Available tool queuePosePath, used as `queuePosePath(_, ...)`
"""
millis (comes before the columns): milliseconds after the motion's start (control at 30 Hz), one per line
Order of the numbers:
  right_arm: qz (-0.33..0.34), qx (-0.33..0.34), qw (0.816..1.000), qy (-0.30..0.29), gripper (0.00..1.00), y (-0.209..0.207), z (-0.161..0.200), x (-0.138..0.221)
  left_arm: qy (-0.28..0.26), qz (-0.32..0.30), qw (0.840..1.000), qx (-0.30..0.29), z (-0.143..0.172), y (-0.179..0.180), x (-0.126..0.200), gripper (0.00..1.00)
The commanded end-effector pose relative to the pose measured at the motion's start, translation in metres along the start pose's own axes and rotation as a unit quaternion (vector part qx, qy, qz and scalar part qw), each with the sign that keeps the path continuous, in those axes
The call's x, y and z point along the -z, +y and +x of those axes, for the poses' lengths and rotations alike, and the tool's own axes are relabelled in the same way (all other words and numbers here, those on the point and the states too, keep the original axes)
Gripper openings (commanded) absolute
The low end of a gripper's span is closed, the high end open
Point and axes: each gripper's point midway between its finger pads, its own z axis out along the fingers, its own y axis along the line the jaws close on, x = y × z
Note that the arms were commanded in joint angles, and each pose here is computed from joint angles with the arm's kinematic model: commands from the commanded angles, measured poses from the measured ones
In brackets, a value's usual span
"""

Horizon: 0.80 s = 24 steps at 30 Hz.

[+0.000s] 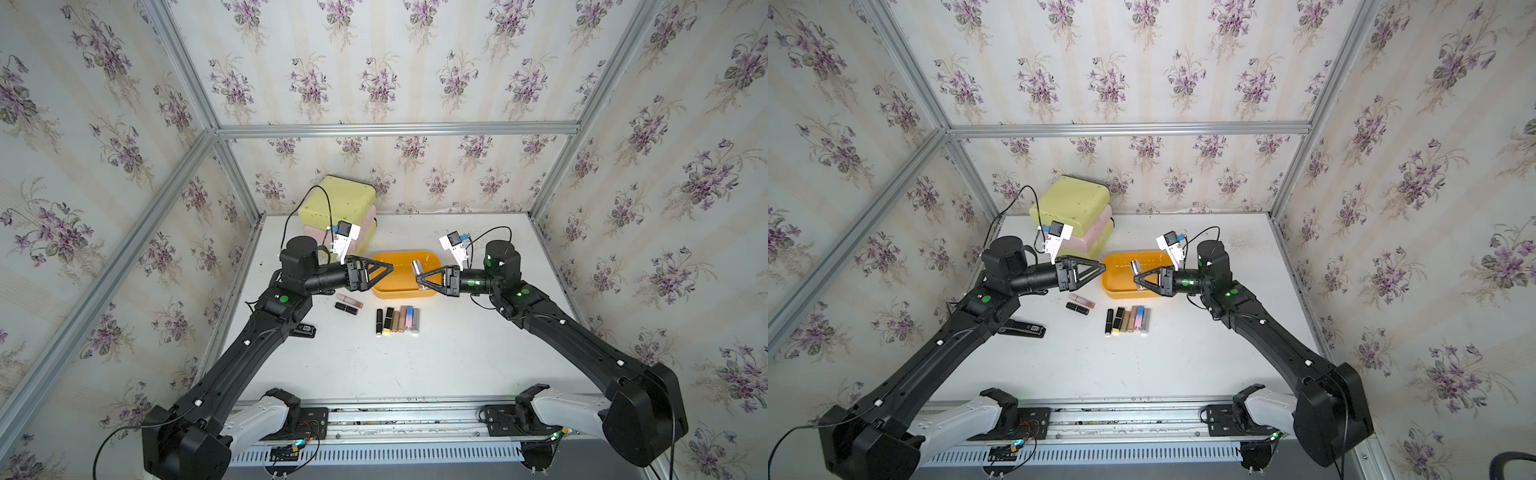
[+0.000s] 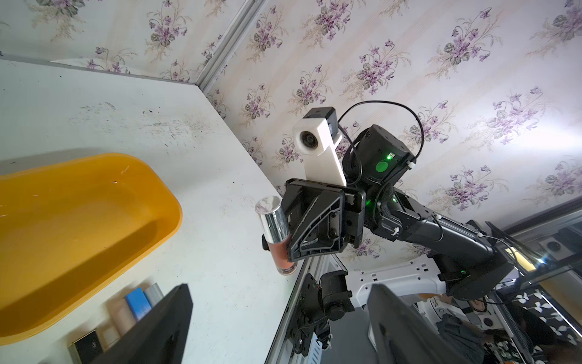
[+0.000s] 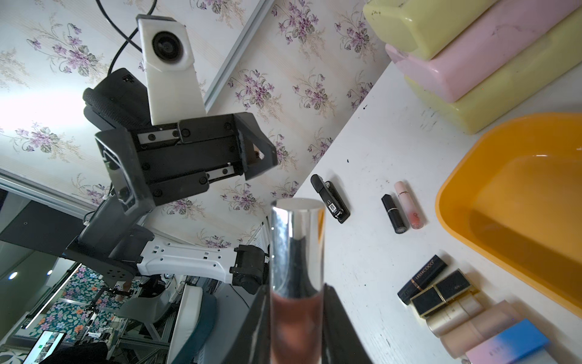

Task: Put the lipstick into the storage box
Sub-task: Place the lipstick in the storage box.

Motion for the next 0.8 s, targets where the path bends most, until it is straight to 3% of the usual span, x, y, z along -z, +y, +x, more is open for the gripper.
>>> queuePosePath(0,-0.019,0.019,1.000,-0.005,0.16,0.011,-0.008,-0.002,-0.002,0.014,1.000,-0.008,-0.006,-0.006,-0.011,0.82)
queuePosePath(600,-0.030,0.027,0.999,0.001,0.16,0.019,-0.009,-0.011,0.019,0.032,0.999,0.012,0.001,-0.002,-0.063,0.69)
queuePosePath(767,-0.029,0.027,0.999,0.002,0.16,0.018,-0.008,-0.012,0.019,0.043,0.999,0.020,0.000,-0.003,-0.070,0.56)
